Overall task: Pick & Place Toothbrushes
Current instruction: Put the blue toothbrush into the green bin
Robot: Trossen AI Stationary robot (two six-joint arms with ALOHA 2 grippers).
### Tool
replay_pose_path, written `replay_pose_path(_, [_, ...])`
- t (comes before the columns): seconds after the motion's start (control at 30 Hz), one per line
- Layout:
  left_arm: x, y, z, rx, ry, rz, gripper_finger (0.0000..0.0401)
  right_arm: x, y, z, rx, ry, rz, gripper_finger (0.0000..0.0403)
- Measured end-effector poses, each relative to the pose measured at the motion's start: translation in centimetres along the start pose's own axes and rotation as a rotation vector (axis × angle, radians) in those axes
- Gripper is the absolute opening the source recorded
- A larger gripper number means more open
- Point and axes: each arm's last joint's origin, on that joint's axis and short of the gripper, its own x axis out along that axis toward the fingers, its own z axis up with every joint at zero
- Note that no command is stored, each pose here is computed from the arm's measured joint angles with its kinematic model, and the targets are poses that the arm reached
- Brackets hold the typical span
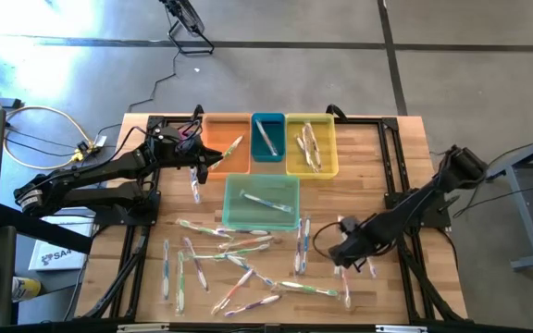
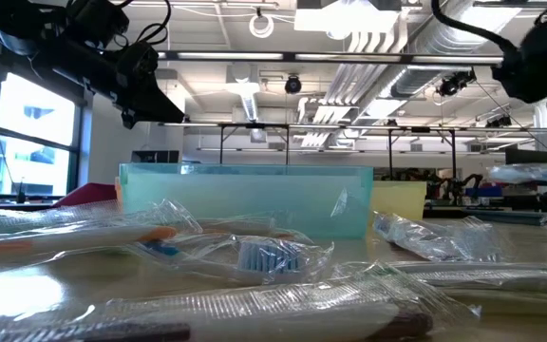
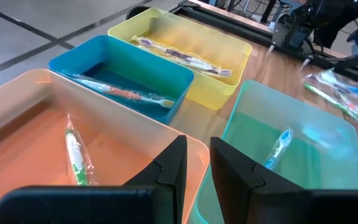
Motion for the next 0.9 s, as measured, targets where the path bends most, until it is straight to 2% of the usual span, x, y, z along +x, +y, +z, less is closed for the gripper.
replay_pose_path(0.43, [0.0,0.0,0.0,0.014,0.0,0.0,0.0069,-4.4,-1.2,3.1,-0.055,-0.091,0.197,0.0003])
replay_pose_path(0.9, [0.0,0.0,0.1,0.016,-0.013,-0.001,0.0069,-6.4,-1.1,6.2,-0.184,-0.18,0.349,0.0003])
